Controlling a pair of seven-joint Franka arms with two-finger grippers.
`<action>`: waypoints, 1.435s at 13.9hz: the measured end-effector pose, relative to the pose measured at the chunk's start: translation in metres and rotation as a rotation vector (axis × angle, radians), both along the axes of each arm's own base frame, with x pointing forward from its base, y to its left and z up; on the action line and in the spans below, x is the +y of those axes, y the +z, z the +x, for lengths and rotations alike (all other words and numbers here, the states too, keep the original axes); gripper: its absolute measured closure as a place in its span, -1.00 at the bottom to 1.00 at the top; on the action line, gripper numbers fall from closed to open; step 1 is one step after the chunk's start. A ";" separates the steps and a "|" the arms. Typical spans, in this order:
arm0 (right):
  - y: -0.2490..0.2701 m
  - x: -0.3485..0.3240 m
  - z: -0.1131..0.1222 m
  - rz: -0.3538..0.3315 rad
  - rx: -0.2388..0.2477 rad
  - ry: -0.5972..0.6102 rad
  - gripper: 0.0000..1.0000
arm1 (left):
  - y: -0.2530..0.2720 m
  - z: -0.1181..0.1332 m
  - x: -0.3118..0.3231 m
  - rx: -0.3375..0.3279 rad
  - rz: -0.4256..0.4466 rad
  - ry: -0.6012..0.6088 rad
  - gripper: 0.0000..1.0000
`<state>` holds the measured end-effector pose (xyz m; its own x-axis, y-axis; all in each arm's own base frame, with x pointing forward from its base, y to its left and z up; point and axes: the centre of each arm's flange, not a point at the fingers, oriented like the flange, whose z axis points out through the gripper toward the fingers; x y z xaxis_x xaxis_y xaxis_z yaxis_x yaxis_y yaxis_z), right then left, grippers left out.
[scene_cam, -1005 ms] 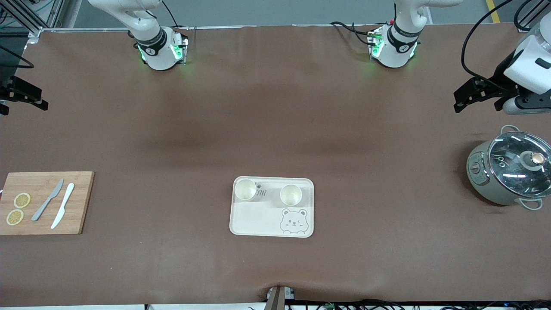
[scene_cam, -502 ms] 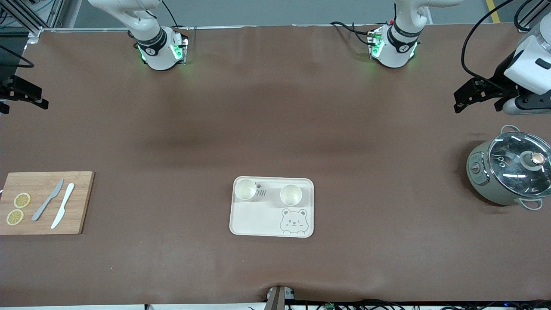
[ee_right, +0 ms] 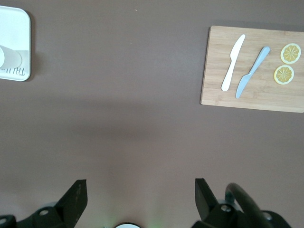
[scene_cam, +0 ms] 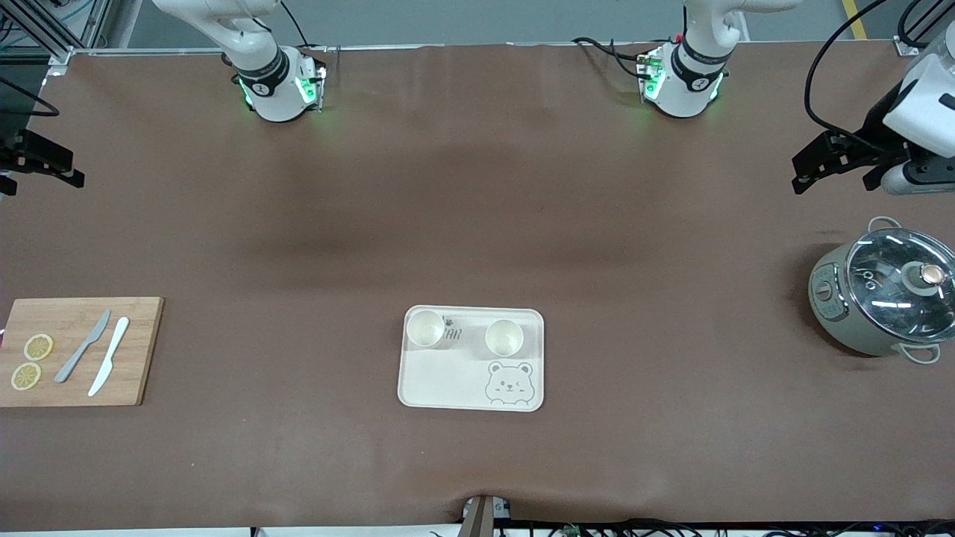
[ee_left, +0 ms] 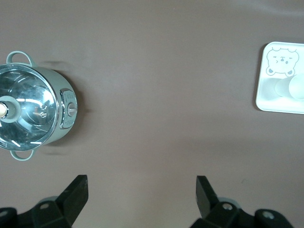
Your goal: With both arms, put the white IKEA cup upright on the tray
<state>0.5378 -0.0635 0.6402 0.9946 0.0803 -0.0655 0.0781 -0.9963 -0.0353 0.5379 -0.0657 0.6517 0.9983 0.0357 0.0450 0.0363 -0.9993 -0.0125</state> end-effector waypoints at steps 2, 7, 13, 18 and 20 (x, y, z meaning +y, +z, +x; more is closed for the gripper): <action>0.000 0.000 0.000 -0.002 0.002 -0.034 -1.00 | 0.000 0.000 0.003 0.000 0.000 0.005 -1.00; 0.000 0.000 0.000 -0.003 0.002 -0.041 -1.00 | 0.004 0.000 0.008 -0.004 -0.001 0.015 -1.00; 0.000 -0.001 0.000 -0.003 0.002 -0.043 -1.00 | 0.000 0.002 0.007 0.003 0.000 0.012 -1.00; 0.000 -0.001 0.000 -0.003 0.002 -0.043 -1.00 | 0.001 0.002 0.005 0.001 0.000 0.010 -1.00; 0.000 -0.001 0.000 -0.003 0.002 -0.043 -1.00 | 0.001 0.002 0.003 0.005 0.000 0.006 -1.00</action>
<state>0.5375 -0.0649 0.6402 0.9970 0.0370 -0.0678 0.0348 -0.9989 -0.0327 0.5394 -0.0625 0.6529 0.9983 0.0415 0.0405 0.0421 -0.9990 -0.0131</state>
